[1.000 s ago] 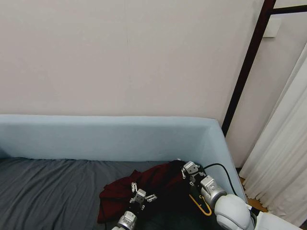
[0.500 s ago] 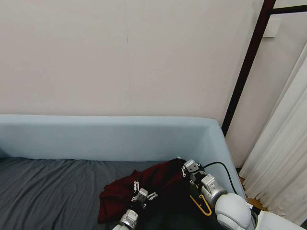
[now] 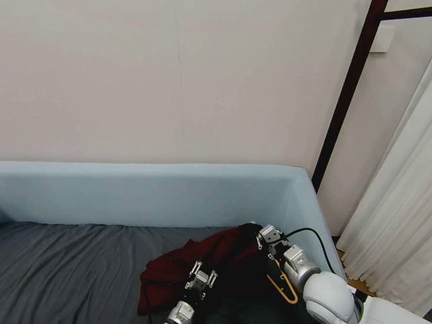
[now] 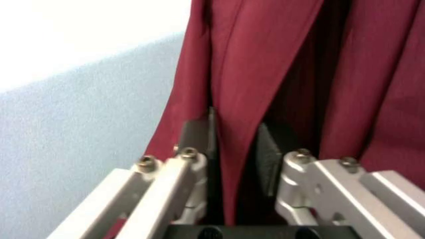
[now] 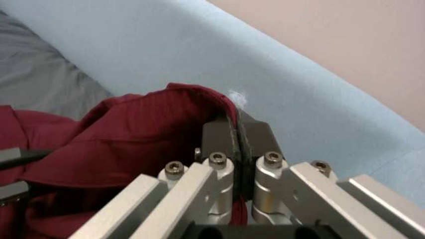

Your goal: Pick up the clothes from the sofa and hang them on the clothes hanger.

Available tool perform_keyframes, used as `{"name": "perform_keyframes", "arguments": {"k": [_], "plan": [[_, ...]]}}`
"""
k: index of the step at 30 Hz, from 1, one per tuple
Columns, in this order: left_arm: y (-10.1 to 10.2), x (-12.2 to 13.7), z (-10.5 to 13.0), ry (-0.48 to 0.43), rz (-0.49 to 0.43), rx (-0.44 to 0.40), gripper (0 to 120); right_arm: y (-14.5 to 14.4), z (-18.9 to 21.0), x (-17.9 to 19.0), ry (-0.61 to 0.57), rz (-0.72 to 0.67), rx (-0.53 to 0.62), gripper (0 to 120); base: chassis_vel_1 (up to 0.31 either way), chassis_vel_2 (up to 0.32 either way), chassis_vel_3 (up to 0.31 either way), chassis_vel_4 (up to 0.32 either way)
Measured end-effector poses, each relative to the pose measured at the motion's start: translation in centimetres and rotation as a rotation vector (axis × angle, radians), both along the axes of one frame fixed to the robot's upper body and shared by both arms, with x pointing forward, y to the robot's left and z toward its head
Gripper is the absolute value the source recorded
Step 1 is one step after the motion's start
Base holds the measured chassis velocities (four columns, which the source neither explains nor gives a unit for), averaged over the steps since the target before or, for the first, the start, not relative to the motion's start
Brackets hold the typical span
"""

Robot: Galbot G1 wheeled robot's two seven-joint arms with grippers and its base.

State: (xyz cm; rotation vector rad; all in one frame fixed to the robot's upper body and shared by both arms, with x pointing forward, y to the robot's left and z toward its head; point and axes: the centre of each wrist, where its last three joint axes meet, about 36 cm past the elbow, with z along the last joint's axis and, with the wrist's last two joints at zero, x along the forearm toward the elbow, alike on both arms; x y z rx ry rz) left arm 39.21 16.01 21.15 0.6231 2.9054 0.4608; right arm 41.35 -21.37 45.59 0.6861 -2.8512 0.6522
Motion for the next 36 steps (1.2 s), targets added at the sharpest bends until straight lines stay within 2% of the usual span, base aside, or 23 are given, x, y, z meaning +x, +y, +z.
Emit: {"name": "perform_keyframes", "arguments": {"k": [4, 13, 16, 21, 22, 25, 26, 27, 28, 31, 32, 35, 36], "plan": [[-0.1, 0.1, -0.1, 0.001, 0.001, 0.001, 1, 0.1, 0.1, 0.0, 0.003, 0.0, 0.005, 0, 0.0, 0.0, 0.0, 0.0], [0.7, 1.1, 0.0, -0.009, 0.02, 0.004, 0, 0.0, 0.4, 0.2, 0.007, -0.005, 0.023, 0, 0.0, 0.0, 0.0, 0.0], [1.4, 1.8, 1.0, -0.023, 0.037, -0.009, 0, 0.0, 0.6, 0.4, 0.008, -0.009, 0.039, 0, 0.0, 0.0, 0.0, 0.0], [4.5, 3.4, 5.5, -0.062, 0.059, -0.022, 0, 0.2, 1.5, 1.2, 0.002, -0.012, 0.093, 0, 0.0, 0.0, 0.0, 0.0], [4.5, 3.4, 5.5, -0.062, 0.059, -0.022, 0, 0.2, 1.5, 1.2, 0.002, -0.012, 0.093, 0, 0.0, 0.0, 0.0, 0.0], [7.9, 5.0, 9.9, -0.11, 0.062, -0.007, 0, 0.5, 2.7, 2.0, 0.008, -0.01, 0.152, 0, 0.0, 0.0, 0.0, 0.0], [8.6, 5.5, 11.0, -0.121, 0.063, -0.007, 0, 0.7, 3.1, 2.2, 0.009, -0.008, 0.167, 0, 0.0, 0.0, 0.0, 0.0], [8.6, 5.5, 11.0, -0.121, 0.063, -0.007, 0, 0.7, 3.1, 2.2, 0.009, -0.008, 0.167, 0, 0.0, 0.0, 0.0, 0.0], [9.7, 6.2, 12.6, -0.129, 0.071, -0.01, 0, 0.8, 3.6, 2.6, 0.011, -0.005, 0.187, 0, 0.0, 0.0, 0.0, 0.0], [10.9, 7.0, 14.8, -0.13, 0.083, -0.023, 0, 1.1, 4.5, 3.1, 0.007, 0.004, 0.211, 0, 0.0, 0.0, 0.0, 0.0], [10.9, 7.0, 14.8, -0.13, 0.083, -0.023, 0, 1.1, 4.5, 3.1, 0.007, 0.004, 0.211, 0, 0.0, 0.0, 0.0, 0.0], [11.9, 8.2, 18.5, -0.129, 0.086, -0.036, 0, 1.4, 6.1, 4.3, -0.005, 0.017, 0.243, 0, 0.0, 0.0, 0.0, 0.0], [12.0, 8.3, 18.8, -0.129, 0.085, -0.036, 0, 1.5, 6.3, 4.5, -0.006, 0.018, 0.245, 0, 0.0, 0.0, 0.0, 0.0]]}}
